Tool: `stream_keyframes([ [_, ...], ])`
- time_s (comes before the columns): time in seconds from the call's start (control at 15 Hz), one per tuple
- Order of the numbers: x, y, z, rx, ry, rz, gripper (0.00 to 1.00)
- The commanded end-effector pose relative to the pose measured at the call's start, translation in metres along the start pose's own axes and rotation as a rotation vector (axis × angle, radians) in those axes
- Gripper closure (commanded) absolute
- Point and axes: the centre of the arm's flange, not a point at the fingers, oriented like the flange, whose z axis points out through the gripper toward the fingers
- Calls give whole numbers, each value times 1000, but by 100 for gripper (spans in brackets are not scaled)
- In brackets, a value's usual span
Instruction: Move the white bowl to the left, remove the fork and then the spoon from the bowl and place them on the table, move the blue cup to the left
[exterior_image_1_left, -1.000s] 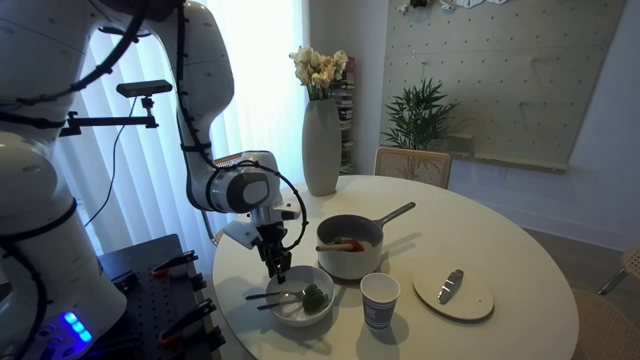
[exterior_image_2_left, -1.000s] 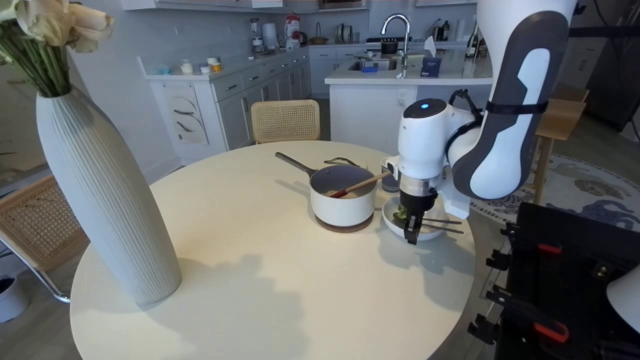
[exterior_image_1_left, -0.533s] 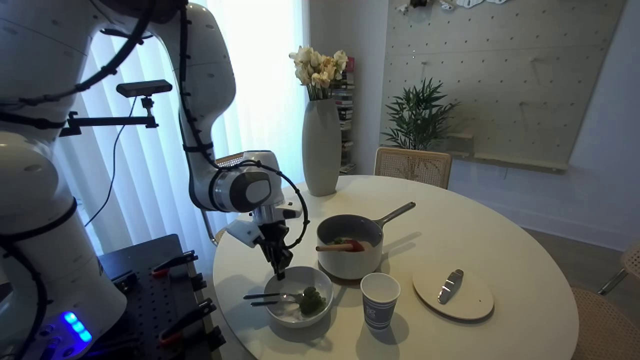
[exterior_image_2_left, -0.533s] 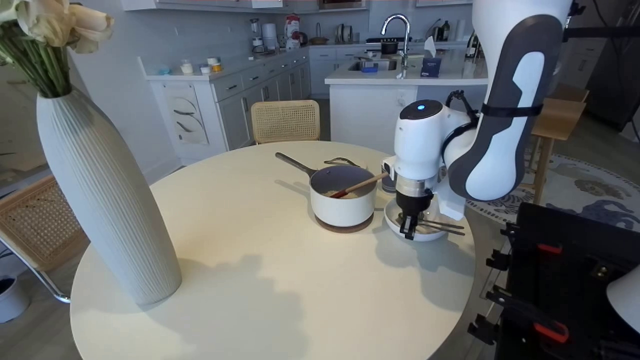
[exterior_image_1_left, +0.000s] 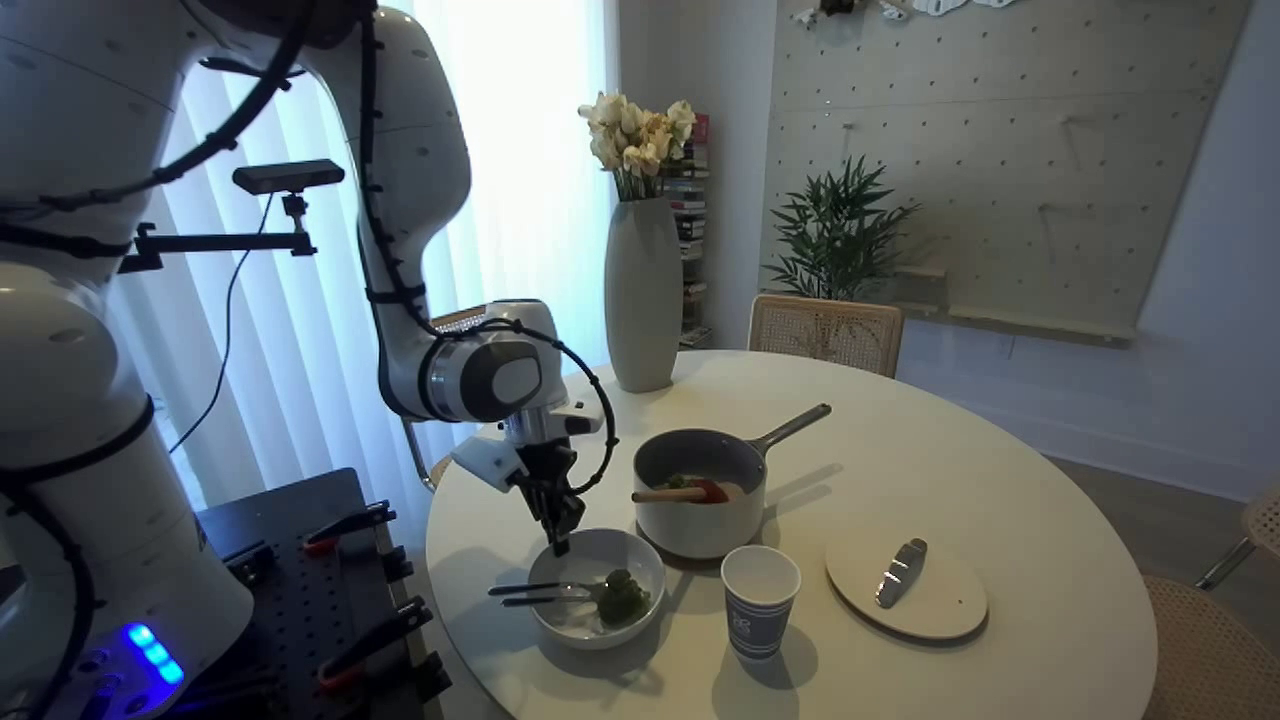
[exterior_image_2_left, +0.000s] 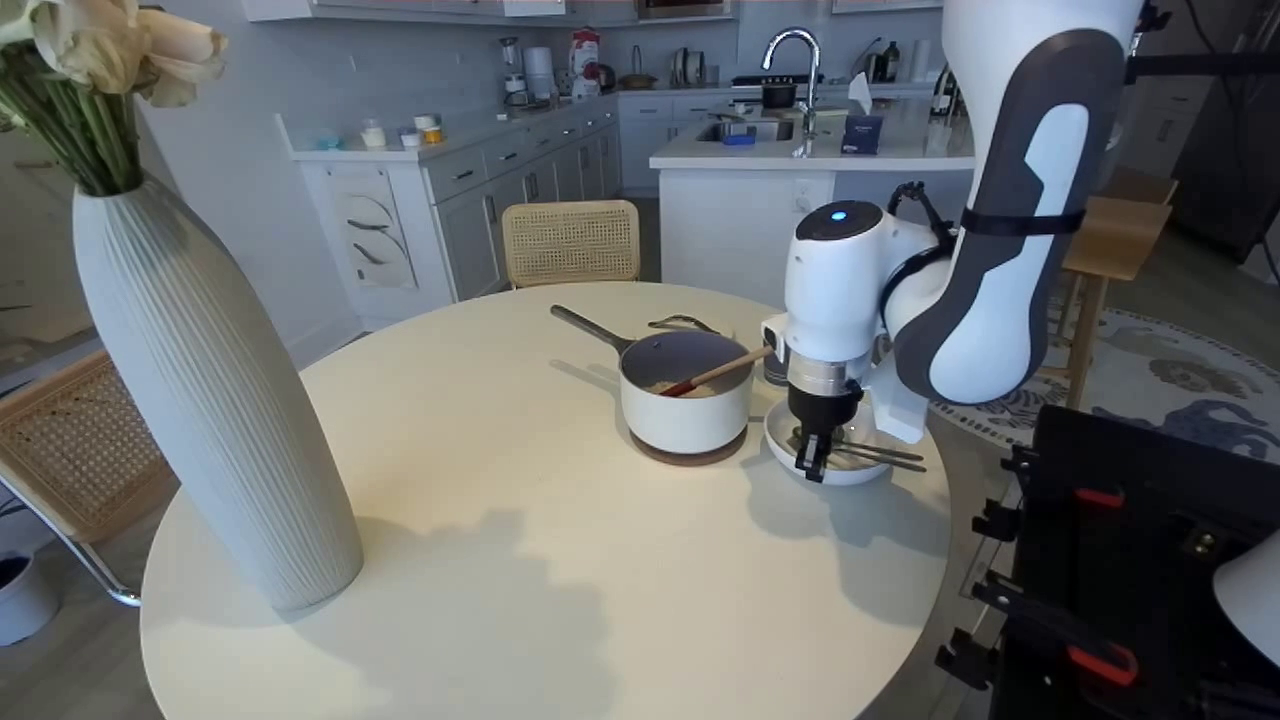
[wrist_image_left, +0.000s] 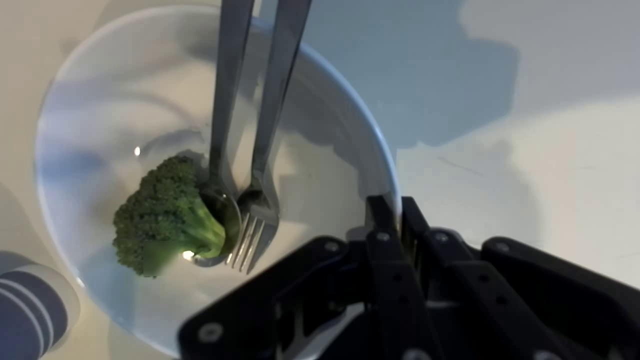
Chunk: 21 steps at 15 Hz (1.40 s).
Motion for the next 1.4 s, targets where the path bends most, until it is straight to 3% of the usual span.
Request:
stream_keyframes([
  [0.0, 9, -24, -1, 15, 17, -1, 98],
  [1.33, 38, -188, -37, 109, 54, -223, 98],
])
